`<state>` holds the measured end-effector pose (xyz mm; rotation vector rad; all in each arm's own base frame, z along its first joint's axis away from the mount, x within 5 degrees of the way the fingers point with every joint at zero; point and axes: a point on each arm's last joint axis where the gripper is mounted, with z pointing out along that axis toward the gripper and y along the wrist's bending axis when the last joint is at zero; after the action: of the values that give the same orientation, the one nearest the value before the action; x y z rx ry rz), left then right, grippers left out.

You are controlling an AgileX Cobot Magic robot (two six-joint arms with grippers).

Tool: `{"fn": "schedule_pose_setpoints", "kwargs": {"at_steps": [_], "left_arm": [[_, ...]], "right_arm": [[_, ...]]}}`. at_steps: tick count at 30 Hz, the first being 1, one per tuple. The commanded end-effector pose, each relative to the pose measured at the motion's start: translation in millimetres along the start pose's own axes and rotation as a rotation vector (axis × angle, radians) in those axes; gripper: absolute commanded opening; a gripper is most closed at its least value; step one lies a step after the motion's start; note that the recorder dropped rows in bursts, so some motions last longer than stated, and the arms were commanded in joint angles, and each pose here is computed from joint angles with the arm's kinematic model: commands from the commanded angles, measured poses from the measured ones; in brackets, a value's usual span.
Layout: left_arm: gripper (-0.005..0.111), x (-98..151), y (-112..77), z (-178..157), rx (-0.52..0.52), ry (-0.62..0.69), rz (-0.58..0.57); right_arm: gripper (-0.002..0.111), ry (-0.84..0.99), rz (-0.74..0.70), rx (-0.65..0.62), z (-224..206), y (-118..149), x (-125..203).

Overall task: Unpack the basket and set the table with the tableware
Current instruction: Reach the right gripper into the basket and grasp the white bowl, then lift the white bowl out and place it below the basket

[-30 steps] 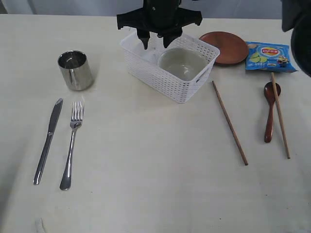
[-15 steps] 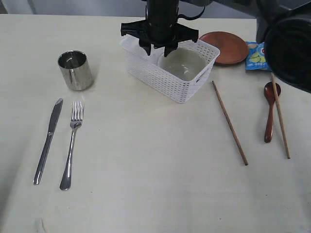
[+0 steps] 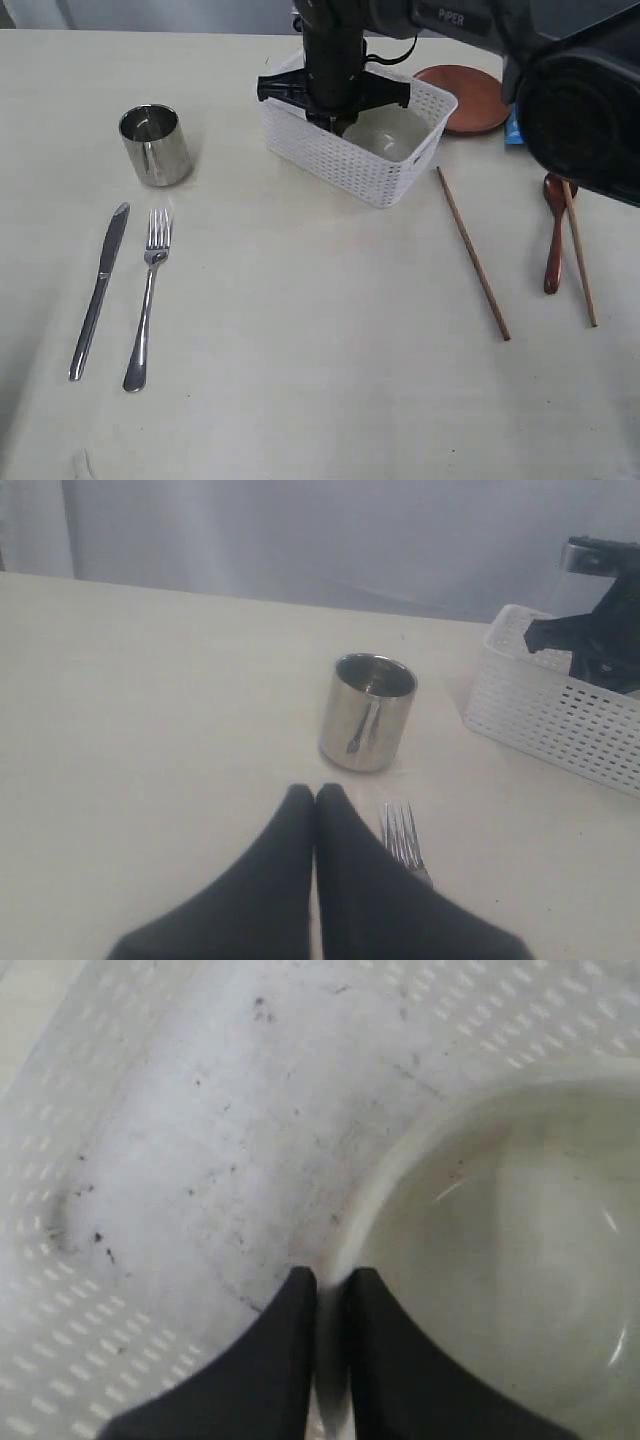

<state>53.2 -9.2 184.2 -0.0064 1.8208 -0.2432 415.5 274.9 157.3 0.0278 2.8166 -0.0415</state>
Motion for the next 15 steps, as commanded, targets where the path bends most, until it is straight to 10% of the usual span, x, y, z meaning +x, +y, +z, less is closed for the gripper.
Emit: {"fn": "schedule_pose_setpoints", "kwargs": {"at_steps": [1,15], "left_arm": [[0.0,0,0.0,0,0.002,-0.01,-0.003],[0.0,0,0.0,0,0.002,-0.01,-0.003]], "right_arm": [[-0.001,-0.013,-0.065,0.013,-6,-4,-3],[-0.001,-0.206,-0.256,-0.046,-117,-12,-14]]}}
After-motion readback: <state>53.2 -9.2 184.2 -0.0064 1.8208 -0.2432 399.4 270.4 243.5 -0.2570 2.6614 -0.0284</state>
